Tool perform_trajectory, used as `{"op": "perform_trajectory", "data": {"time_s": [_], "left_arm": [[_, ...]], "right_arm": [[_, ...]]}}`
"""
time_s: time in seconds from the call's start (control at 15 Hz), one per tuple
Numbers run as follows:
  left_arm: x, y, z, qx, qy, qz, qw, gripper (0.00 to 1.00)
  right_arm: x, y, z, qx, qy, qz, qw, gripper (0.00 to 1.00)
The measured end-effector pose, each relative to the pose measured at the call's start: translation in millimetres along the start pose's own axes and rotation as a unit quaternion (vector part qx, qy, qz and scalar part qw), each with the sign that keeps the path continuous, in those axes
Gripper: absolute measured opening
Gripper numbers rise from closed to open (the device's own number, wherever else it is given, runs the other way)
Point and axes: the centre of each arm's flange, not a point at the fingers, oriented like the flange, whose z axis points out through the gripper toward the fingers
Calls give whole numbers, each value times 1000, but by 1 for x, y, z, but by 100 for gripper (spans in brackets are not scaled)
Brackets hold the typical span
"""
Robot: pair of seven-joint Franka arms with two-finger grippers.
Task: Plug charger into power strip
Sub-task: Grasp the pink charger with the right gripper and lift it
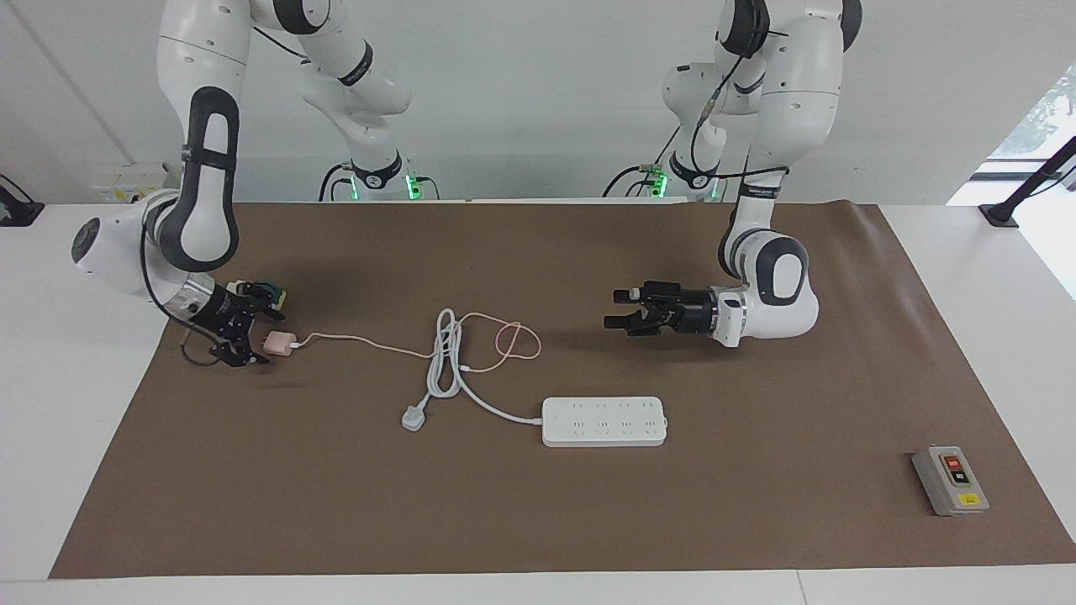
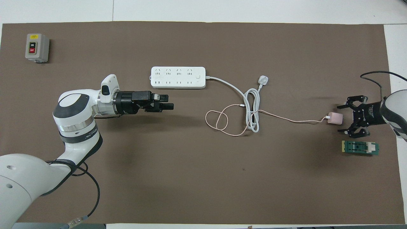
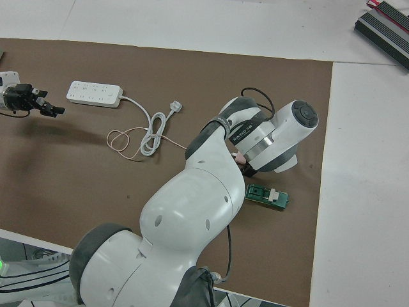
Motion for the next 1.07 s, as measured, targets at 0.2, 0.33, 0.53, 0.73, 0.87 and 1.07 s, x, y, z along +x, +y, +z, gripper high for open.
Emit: {"op": "perform_trajectory", "data": {"time_s": [0.2, 0.33, 0.53, 0.73, 0.87, 1.07], "left_arm": [[1, 4, 5, -6, -1, 4, 1000, 100], [3, 6, 7, -11, 5, 7, 1000, 100], [6, 3, 13, 4, 19, 25, 999, 100], [7, -2, 20, 25, 30, 32, 999, 100], [7, -2, 23, 30, 32, 34, 998, 100], [8, -2, 23, 31, 35, 35, 998, 100]], "right_arm": [[0, 0, 0, 4, -7, 5, 1000, 100], [0, 0, 1, 4, -8, 6, 1000, 100], [2, 4, 6, -1, -10, 6, 1000, 100], [3, 6, 8, -3, -10, -1, 1000, 100], [4, 6, 8, -3, -10, -2, 1000, 98], [4, 6, 8, -3, -10, -19, 1000, 91]]}}
